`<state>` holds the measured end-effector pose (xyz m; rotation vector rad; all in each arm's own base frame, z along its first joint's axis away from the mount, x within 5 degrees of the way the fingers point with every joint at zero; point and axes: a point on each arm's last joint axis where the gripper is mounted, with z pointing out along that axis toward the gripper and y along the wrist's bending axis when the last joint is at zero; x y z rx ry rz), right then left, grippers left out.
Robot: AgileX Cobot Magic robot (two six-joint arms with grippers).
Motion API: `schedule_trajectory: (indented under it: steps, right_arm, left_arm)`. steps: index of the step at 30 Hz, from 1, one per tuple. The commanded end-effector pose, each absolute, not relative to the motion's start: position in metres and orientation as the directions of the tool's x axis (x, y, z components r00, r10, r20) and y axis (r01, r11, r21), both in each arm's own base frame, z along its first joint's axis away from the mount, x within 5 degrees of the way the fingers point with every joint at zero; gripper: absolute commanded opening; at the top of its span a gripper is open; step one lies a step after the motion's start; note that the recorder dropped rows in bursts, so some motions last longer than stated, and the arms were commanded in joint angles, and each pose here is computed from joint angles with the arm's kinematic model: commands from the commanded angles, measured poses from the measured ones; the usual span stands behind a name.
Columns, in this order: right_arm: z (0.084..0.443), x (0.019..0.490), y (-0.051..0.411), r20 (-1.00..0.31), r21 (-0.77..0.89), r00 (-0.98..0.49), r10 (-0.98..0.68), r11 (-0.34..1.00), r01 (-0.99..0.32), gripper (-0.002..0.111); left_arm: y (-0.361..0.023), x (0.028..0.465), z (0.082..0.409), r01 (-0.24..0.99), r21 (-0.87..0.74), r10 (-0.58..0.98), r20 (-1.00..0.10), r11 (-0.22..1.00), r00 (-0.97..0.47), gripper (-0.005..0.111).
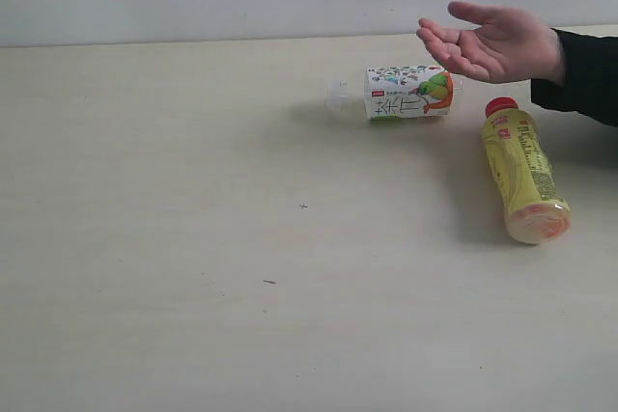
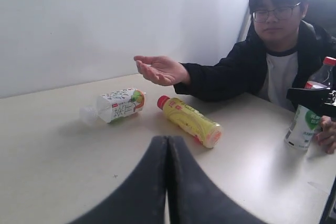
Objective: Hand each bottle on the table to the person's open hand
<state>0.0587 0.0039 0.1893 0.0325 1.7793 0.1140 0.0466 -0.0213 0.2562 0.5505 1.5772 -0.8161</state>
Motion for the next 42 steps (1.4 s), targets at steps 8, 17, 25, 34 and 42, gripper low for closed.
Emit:
schedule_trajectory:
  steps: [8,17,25,34,42]
  right_arm:
    - [0.21,0.06,0.003,-0.998,0.04,0.036,0.042,0.998,-0.048,0.0]
    - [0.241,0.054,-0.004,-0.796,0.475,0.338,0.502,0.864,-0.165,0.0]
    - [0.308,0.071,-0.011,-0.791,0.456,0.412,0.453,0.885,-0.098,0.0]
    - [0.386,0.22,0.027,-0.895,0.235,-0.417,0.155,0.961,-0.145,0.0]
    - [0.339,0.308,0.019,-0.317,0.099,-0.942,0.106,0.992,0.078,0.0]
  left_arm:
    - [-0.022,0.046,0.256,0.754,-0.191,-0.106,-0.981,0.629,-0.161,0.0]
    - [-0.022,0.046,0.256,0.754,-0.191,-0.106,-0.981,0.629,-0.161,0.0]
    - [-0.022,0.046,0.256,0.754,-0.189,-0.104,-0.982,0.629,-0.159,0.0]
    - [-0.022,0.046,0.256,0.754,-0.189,-0.104,-0.982,0.629,-0.159,0.0]
    - [-0.022,0.046,0.256,0.754,-0.189,-0.104,-0.982,0.629,-0.159,0.0]
